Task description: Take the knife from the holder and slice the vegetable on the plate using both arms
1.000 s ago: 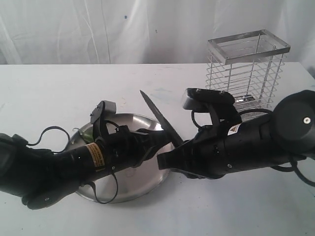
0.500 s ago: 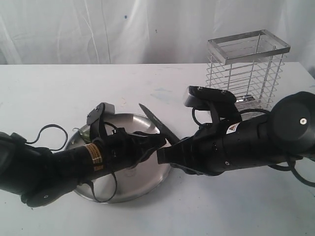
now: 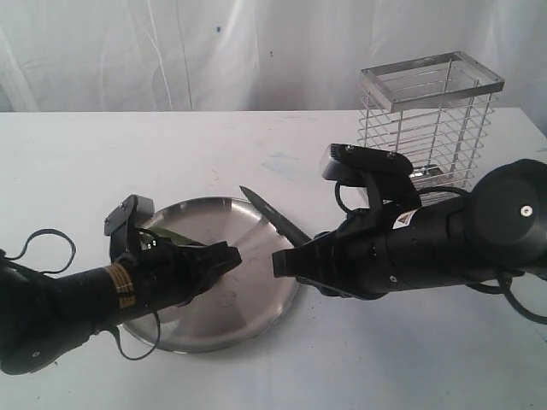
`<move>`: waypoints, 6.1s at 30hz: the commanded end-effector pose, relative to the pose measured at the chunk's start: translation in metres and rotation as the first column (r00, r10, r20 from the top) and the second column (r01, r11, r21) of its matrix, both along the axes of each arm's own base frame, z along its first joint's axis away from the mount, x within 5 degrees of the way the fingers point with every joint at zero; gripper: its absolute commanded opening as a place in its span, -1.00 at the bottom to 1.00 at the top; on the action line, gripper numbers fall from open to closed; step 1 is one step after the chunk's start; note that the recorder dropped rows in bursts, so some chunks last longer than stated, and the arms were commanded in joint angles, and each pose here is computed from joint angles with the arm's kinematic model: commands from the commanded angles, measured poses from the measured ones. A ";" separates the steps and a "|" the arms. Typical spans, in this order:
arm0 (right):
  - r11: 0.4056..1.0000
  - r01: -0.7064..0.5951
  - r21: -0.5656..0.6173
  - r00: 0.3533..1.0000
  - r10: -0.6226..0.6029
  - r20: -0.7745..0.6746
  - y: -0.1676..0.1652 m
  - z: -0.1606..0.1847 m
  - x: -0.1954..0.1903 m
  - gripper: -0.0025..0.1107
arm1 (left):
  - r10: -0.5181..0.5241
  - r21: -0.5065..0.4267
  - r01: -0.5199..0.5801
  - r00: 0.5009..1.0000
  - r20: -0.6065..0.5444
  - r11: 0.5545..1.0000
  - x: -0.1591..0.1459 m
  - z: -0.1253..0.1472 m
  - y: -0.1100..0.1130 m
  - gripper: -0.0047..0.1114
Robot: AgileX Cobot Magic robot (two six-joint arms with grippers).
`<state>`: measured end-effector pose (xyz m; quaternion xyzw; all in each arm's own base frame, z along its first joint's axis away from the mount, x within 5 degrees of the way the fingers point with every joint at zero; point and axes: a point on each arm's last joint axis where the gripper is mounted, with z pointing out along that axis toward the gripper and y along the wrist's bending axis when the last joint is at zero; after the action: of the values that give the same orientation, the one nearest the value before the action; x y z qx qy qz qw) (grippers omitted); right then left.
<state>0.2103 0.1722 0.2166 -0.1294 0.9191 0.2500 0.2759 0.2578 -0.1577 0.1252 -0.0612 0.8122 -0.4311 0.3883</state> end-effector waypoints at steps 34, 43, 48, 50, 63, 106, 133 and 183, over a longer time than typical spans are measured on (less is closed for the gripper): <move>0.953 0.271 0.131 0.902 -0.205 -0.380 0.015 -0.044 0.003 -0.96 | 0.124 -0.108 -0.116 0.990 0.073 0.987 0.006 0.013 0.009 -0.92; 0.971 0.211 0.115 0.907 -0.151 -0.393 0.017 -0.058 0.001 -0.96 | 0.117 -0.093 -0.109 0.989 0.088 0.990 0.006 0.013 0.009 -0.92; 0.977 0.194 0.088 0.901 -0.142 -0.411 0.018 -0.069 0.001 -0.92 | 0.114 -0.089 -0.106 0.989 0.091 0.990 0.005 0.013 0.009 -0.92; 0.978 0.194 0.077 0.890 -0.142 -0.433 0.021 -0.075 0.002 -0.81 | 0.098 -0.070 -0.091 0.989 0.108 0.993 0.005 0.013 0.008 -0.92; 0.975 0.211 0.071 0.899 -0.165 -0.406 0.021 -0.075 0.008 -0.30 | 0.067 -0.057 -0.061 0.992 0.110 0.996 0.003 0.012 0.006 -0.92; 0.994 0.112 0.003 0.957 -0.107 -0.269 0.025 -0.078 0.024 -0.09 | -0.148 0.035 0.145 0.974 0.168 0.989 -0.008 0.011 -0.005 -0.92; 0.932 -0.123 -0.341 0.961 0.026 -0.277 0.016 -0.012 0.035 -0.05 | 0.120 0.168 -0.125 0.992 0.035 0.978 0.002 0.007 0.018 -0.92; 0.895 -0.237 -0.379 0.898 0.053 -0.436 0.074 -0.065 0.062 -0.05 | 0.172 0.348 -0.146 0.984 -0.043 0.926 -0.001 -0.001 0.030 -0.92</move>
<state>0.2724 0.2443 0.1536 -0.1963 0.9762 0.0891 0.0219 0.2573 -0.1304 0.1236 -0.0620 0.8812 -0.2494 0.3968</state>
